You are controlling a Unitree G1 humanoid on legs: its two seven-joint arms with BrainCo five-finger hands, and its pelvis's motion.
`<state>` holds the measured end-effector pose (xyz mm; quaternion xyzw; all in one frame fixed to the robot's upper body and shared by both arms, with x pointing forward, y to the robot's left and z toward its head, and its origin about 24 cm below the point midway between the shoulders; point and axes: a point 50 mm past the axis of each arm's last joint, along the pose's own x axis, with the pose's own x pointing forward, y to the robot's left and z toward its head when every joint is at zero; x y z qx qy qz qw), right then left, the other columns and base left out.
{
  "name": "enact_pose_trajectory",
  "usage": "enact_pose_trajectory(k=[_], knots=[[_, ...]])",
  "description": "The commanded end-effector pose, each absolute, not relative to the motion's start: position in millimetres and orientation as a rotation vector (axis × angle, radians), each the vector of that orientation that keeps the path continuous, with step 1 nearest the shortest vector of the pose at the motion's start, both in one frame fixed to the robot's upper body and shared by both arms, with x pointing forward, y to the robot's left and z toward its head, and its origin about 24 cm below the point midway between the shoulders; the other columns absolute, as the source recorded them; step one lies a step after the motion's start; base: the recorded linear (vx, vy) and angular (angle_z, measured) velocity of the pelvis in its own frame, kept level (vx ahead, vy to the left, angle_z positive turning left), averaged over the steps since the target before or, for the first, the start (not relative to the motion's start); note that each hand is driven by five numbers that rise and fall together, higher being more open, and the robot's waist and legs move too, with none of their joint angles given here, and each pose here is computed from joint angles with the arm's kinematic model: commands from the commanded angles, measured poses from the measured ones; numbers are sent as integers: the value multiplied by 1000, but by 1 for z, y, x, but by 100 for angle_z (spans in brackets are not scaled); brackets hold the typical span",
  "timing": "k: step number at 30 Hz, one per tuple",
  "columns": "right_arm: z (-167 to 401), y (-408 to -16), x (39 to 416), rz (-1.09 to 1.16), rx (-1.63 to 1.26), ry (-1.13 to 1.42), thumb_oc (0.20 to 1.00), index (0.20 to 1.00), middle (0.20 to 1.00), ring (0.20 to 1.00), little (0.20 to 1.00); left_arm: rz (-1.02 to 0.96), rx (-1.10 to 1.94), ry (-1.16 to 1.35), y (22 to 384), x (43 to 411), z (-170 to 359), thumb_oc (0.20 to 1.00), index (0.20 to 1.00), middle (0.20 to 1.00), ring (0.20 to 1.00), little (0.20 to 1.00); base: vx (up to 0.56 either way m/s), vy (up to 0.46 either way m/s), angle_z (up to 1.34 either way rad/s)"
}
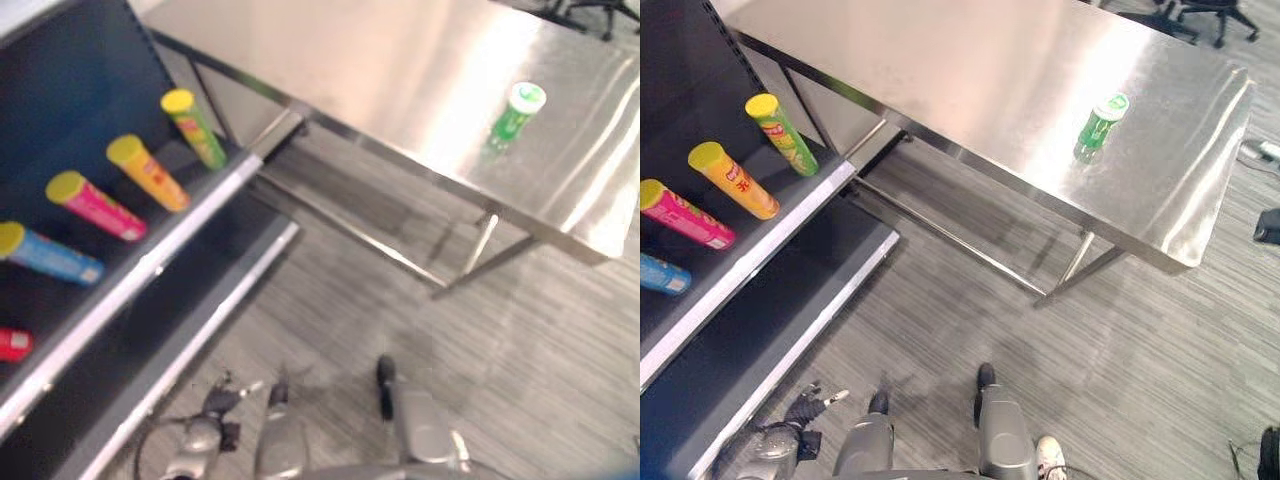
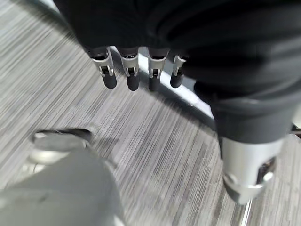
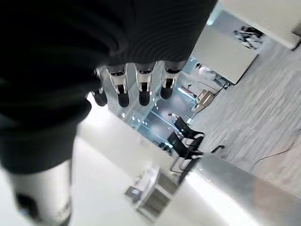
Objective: Put the goods on the table back onto the shelves and tidy them up.
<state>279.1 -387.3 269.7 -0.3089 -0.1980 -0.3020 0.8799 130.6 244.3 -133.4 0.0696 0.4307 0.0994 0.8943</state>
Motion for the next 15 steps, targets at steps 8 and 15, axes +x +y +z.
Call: enact_pose_trajectory(k=[8, 15], knots=[[294, -387, 289, -599, -657, -429, 1000, 1000, 1000, 1000, 1000, 186, 148, 824, 246, 137, -125, 1000, 1000, 1000, 1000, 1000, 16, -158, 63], [281, -386, 313, -574, -629, -304, 1000, 1000, 1000, 1000, 1000, 224, 166, 922, 254, 113, -136, 1000, 1000, 1000, 1000, 1000, 18, -11, 6]])
